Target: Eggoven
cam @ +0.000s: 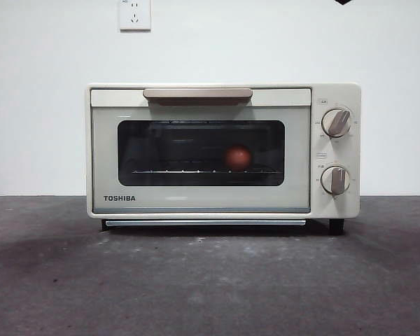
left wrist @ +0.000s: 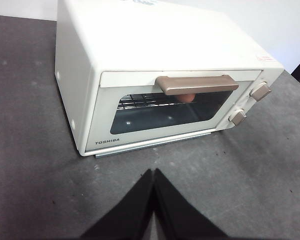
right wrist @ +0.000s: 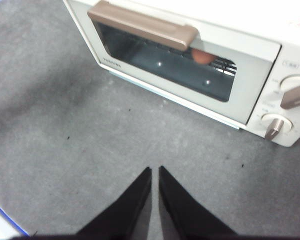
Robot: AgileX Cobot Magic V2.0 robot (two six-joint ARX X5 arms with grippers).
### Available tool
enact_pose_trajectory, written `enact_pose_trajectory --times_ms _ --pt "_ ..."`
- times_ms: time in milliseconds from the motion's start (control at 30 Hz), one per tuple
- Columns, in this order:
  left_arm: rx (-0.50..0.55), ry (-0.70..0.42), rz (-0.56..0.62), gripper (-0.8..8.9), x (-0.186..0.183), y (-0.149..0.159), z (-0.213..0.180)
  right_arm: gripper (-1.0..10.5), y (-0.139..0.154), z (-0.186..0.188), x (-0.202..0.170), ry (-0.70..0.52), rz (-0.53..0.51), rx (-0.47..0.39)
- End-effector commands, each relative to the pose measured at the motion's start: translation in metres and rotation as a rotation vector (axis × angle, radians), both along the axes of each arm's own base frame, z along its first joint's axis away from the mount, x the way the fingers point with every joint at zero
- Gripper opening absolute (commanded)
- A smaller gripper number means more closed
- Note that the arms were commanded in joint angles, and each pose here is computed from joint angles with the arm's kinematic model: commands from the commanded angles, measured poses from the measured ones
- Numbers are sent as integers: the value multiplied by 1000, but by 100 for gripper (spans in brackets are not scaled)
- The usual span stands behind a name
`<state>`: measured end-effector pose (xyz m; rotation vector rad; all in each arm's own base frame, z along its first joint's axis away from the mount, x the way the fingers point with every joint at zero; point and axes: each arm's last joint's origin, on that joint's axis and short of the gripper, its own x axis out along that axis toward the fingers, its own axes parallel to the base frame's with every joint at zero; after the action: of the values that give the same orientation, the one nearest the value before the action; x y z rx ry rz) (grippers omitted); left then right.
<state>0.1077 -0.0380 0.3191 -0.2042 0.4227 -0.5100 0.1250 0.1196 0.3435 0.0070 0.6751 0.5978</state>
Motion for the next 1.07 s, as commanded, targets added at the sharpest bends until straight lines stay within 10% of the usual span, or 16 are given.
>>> enact_pose_trajectory --times_ms 33,667,867,1067 --pt "5 -30 -5 7 0 0 6 7 3 5 0 -14 5 13" --pt "9 -35 -7 7 0 0 6 7 0 6 0 -37 -30 0" --pt "182 -279 -28 8 -3 5 14 7 0 6 0 -37 -30 0" --pt "219 -537 189 8 -5 22 6 7 0 6 0 -37 -30 0"
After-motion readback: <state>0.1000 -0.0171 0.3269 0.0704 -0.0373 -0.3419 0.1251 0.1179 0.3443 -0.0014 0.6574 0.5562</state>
